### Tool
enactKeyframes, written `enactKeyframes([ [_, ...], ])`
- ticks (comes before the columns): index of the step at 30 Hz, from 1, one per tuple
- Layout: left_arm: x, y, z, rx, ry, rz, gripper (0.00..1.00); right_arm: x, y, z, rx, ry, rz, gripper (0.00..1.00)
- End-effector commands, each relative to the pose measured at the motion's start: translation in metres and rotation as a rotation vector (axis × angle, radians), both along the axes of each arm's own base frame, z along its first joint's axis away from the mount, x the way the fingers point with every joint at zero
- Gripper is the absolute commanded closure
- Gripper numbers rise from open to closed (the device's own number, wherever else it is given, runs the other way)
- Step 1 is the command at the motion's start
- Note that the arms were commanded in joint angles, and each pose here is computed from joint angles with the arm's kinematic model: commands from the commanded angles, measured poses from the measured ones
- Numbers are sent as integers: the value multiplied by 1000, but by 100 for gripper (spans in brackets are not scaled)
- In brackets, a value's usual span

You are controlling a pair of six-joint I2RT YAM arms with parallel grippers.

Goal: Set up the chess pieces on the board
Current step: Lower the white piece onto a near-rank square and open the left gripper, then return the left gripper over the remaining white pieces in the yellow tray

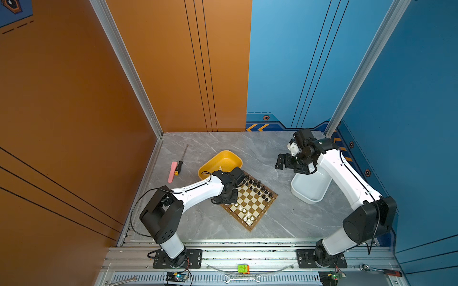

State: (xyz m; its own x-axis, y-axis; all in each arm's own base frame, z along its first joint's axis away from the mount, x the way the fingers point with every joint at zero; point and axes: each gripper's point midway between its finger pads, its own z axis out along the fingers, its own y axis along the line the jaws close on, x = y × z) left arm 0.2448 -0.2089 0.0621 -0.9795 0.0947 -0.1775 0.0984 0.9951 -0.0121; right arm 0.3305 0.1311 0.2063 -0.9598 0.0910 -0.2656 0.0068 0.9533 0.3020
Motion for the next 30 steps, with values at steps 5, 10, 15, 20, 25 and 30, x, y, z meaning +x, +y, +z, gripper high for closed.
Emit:
enactKeyframes([
  [5, -8, -9, -4, -7, 30, -11, 89, -10, -7, 3, -20, 9, 0, 0],
  [10, -8, -9, -3, -8, 25, -18, 76, -9, -9, 2, -29, 10, -8, 0],
  [15, -4, -11, 3, -23, 12, -19, 68, -8, -9, 2, -27, 10, -8, 0],
  [20, -1, -15, 13, -44, -3, -24, 67, -7, -8, 2, -26, 9, -6, 0],
  [25, 7, -11, 29, -44, -35, -18, 67, -4, -7, 2, -24, 9, -3, 0],
  [30, 17, 0, 44, -57, -66, 13, 66, -1, -6, 2, -21, 9, 0, 0],
])
